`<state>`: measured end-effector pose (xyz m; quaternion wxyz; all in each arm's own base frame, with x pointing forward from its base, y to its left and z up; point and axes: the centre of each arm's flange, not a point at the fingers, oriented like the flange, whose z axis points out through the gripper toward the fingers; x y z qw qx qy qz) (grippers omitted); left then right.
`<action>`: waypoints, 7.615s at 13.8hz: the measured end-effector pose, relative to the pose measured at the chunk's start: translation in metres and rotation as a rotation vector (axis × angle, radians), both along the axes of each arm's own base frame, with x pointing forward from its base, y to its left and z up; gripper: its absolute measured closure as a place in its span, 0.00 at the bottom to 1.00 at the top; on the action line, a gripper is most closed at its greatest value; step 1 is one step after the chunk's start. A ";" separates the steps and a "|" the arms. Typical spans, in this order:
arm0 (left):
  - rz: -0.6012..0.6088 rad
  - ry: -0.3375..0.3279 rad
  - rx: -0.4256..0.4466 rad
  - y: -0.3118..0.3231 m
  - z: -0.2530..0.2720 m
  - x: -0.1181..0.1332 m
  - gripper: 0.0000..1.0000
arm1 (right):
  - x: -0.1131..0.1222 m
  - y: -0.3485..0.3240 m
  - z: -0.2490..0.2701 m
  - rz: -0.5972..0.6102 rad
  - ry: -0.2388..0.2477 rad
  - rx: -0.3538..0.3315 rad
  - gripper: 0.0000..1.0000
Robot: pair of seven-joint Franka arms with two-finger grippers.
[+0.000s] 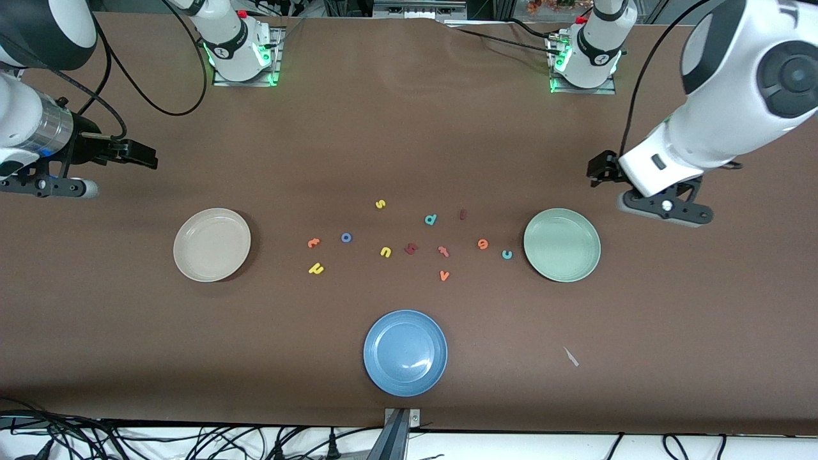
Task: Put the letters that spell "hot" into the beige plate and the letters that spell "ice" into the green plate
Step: 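Reach the left gripper to the red i while the right gripper reaches the n, then grasp the red i and yellow n with the left and right grippers, then drop the i and n onto the green and beige plates with both grippers, then grasp the orange 6 and orange 2 with the left and right grippers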
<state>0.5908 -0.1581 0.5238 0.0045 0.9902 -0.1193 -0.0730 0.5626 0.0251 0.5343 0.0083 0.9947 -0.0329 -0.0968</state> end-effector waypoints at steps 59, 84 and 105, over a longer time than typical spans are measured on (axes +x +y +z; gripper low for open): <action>-0.076 0.047 0.086 -0.072 -0.286 -0.022 0.91 | 0.088 0.253 -0.353 -0.719 -0.183 0.052 0.74; 0.097 -0.040 0.027 -0.184 -0.296 -0.029 0.32 | 0.014 0.099 -0.305 -0.543 -0.187 0.042 0.00; 0.125 -0.108 0.028 -0.176 -0.350 -0.017 0.72 | -0.004 0.236 -0.363 -0.893 -0.240 0.022 0.18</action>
